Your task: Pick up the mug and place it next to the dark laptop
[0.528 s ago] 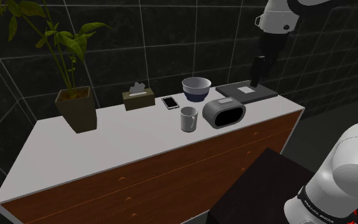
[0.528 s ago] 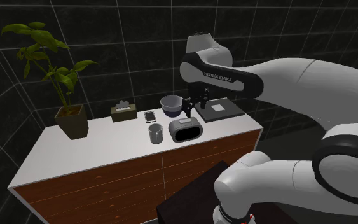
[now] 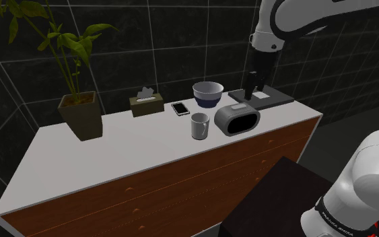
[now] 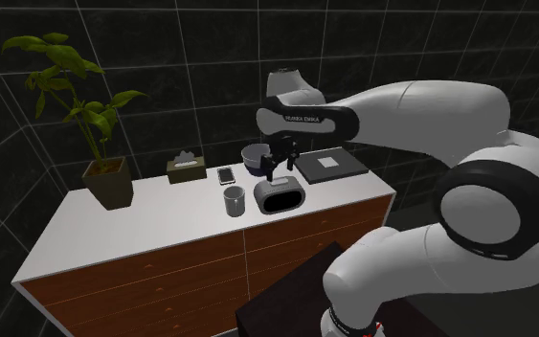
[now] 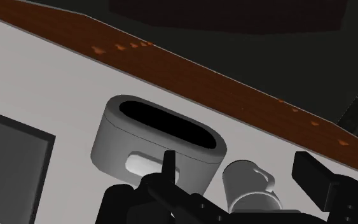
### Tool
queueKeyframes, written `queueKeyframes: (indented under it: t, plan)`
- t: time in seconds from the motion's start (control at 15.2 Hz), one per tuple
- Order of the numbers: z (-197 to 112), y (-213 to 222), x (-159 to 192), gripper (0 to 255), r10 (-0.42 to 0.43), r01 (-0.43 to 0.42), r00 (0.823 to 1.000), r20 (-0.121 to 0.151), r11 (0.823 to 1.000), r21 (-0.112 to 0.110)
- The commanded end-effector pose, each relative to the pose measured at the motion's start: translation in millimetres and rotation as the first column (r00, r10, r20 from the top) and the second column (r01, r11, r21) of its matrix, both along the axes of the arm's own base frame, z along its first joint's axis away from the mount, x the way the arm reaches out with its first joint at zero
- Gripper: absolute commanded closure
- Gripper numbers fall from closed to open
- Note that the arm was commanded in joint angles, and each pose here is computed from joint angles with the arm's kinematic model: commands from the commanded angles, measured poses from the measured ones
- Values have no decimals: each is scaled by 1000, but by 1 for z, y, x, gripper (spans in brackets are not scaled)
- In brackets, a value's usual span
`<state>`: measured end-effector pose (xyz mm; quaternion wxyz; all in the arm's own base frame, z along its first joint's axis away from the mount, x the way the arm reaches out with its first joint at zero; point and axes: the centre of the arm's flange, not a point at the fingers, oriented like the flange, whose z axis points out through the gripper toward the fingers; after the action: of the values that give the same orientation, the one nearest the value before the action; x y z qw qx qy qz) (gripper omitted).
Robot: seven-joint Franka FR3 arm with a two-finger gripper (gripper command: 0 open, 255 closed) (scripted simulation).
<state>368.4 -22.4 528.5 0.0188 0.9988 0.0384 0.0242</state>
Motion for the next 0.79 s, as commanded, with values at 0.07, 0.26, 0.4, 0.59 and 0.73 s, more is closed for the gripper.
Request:
queueKeyframes:
  t: [0.07, 0.26, 0.4, 0.59, 0.73]
  plan:
    - [-24, 6, 30, 0, 5, -5, 1000, 5, 1000, 19]
    - [-48, 11, 60, 0, 10, -10, 1000, 9, 999, 37]
    - [-64, 15, 80, 0, 14, -14, 1000, 11, 999, 49]
    - [-88, 21, 110, 0, 19, -20, 1000, 15, 998, 67]
    - [-104, 25, 130, 0, 22, -23, 1000, 17, 997, 79]
